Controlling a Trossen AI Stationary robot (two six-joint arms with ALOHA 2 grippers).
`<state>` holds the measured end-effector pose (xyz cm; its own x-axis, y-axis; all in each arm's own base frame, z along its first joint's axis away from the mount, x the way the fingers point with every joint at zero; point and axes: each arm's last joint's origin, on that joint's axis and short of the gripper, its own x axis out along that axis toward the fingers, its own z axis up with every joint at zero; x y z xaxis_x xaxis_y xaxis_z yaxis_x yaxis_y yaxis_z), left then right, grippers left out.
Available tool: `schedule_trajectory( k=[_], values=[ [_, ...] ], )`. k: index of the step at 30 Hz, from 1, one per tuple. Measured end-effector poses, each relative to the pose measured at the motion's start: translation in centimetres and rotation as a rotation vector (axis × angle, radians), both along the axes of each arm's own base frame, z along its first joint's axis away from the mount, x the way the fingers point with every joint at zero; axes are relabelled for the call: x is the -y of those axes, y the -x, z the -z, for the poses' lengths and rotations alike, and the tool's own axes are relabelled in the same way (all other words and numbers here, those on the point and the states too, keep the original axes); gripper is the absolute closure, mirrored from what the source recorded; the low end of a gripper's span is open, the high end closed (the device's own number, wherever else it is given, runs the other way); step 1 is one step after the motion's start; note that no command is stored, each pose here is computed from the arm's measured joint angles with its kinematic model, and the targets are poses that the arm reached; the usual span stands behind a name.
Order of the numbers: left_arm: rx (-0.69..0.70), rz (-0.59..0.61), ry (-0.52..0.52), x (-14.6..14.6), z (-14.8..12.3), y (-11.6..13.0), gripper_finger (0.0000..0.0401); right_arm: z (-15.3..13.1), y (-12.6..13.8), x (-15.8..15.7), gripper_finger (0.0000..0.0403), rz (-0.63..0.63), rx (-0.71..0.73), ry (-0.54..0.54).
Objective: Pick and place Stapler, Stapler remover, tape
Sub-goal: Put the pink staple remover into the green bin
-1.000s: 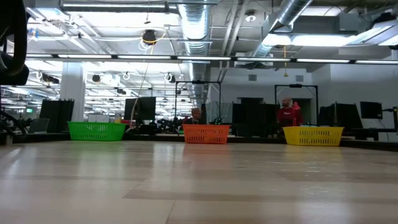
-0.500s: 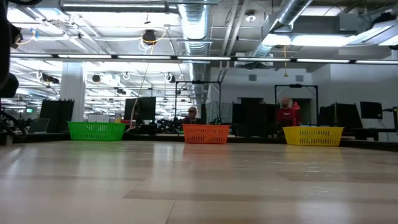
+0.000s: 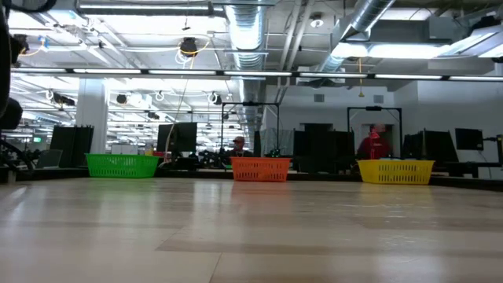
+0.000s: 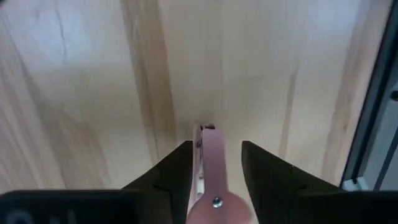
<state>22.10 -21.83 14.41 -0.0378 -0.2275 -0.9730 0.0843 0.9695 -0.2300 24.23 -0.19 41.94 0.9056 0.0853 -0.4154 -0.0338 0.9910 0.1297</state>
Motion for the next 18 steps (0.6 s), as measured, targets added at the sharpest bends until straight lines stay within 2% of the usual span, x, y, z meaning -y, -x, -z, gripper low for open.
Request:
schedule_trajectory(
  k=[18],
  values=[
    [-0.035,-0.010,0.033,-0.44,0.40,-0.05,0.0349,0.14,0.06,0.00,0.0403,0.001,-0.017,-0.003]
  ],
)
